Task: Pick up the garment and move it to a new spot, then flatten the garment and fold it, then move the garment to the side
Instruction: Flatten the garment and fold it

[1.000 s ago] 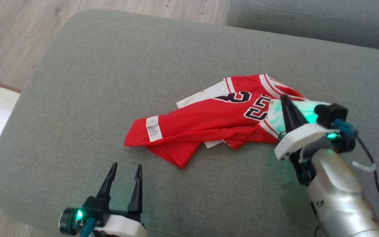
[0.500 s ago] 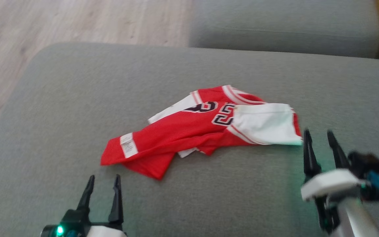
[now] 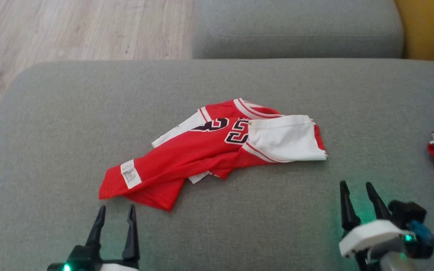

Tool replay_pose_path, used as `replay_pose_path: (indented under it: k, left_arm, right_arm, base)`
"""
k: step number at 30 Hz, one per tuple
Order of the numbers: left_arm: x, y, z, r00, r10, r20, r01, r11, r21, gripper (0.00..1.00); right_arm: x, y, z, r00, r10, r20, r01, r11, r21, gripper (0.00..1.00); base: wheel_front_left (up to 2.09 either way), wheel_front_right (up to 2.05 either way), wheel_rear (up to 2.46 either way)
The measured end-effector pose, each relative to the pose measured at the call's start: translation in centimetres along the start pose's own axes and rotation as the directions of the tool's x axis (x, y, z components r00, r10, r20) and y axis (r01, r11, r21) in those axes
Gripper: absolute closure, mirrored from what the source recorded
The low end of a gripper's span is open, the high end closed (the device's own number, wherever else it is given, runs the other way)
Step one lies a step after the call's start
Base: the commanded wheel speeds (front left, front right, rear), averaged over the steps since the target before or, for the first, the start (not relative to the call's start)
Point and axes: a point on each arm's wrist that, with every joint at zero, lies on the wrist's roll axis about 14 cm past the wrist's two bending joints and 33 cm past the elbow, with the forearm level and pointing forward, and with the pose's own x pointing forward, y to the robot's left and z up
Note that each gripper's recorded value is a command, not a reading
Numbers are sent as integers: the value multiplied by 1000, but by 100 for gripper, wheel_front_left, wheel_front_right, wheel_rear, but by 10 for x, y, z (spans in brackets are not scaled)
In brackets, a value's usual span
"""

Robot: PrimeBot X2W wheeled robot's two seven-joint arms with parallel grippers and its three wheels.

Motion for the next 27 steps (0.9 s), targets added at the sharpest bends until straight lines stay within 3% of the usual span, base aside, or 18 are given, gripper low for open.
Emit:
replay_pose_path:
  k: [3,10,21,27]
  left_arm:
    - [1,-2,-5,1000,-5,-18,5,1000,-1,0]
    - [8,-4,-14,998,4,-55,-5,1000,-19,0]
    - [12,10,-22,995,51,-90,-53,998,-21,0]
    - [20,9,-20,995,46,-88,-48,999,-22,0]
  right_arm:
    - [17,8,-1,999,30,-30,-30,1000,-5,0]
    - [94,24,43,995,102,-22,-103,993,-61,0]
    - [140,43,17,978,138,-154,-147,988,-45,0]
    - [146,44,-3,966,145,-213,-162,985,-63,0]
  base:
    - [0,0,0]
    - [0,0,0]
    - [0,0,0]
    - [0,0,0]
